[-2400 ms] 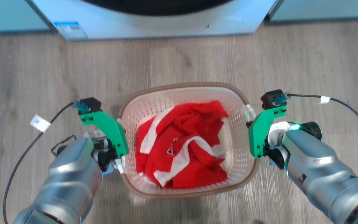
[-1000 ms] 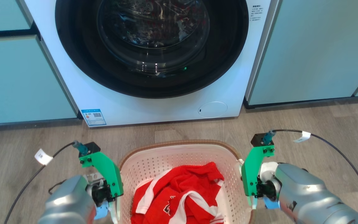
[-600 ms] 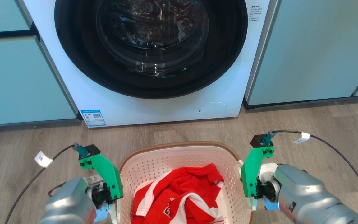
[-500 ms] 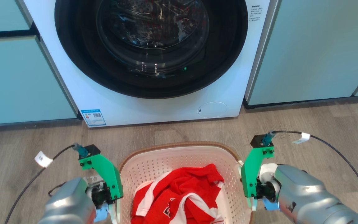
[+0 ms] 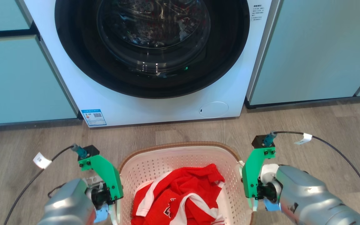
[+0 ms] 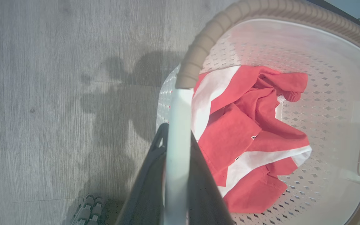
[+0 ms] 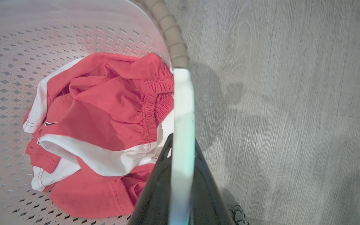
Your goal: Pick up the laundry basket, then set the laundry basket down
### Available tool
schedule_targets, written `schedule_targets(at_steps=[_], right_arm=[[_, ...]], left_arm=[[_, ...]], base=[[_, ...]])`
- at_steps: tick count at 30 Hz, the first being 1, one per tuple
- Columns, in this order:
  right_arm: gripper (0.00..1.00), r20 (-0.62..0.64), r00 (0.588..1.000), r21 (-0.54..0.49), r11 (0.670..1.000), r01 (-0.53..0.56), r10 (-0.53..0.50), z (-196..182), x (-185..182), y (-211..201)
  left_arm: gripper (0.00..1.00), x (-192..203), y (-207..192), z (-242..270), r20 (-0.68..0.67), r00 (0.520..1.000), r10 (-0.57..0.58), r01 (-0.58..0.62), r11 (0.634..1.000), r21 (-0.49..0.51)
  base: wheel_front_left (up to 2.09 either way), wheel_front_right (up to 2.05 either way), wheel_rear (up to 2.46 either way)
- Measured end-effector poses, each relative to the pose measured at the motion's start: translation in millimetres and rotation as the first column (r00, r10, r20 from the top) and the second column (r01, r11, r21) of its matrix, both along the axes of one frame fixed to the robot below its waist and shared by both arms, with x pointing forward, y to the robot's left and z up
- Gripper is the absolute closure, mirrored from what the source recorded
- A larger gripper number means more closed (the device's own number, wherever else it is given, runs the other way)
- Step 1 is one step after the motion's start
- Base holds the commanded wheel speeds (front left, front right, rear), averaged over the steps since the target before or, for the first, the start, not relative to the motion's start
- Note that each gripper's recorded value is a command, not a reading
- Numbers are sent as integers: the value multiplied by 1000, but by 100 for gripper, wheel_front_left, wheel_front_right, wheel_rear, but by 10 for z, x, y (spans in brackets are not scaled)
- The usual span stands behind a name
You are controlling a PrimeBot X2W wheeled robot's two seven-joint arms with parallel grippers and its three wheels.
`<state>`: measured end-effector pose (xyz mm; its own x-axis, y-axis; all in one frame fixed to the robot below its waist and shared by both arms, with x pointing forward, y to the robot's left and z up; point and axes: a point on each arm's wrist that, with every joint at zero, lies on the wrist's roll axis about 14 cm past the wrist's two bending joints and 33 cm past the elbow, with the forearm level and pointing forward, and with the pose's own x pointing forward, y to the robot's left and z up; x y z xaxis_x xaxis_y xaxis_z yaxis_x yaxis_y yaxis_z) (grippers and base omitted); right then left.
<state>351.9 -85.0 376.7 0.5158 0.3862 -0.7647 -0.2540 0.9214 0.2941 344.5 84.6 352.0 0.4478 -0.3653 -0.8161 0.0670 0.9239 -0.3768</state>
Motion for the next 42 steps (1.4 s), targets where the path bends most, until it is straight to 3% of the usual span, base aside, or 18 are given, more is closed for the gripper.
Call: schedule_targets(at_steps=[27, 42], right_arm=[[100, 9, 1000, 15, 1000, -12, 11, -78, 60, 45], [100, 149, 989, 2, 1000, -4, 3, -98, 656, 8]], left_arm=[[100, 130, 22, -58, 41, 998, 44, -44, 999, -14], [100, 724, -17, -64, 192, 981, 31, -33, 999, 11]], base=[[0, 0, 0], [0, 0, 0]])
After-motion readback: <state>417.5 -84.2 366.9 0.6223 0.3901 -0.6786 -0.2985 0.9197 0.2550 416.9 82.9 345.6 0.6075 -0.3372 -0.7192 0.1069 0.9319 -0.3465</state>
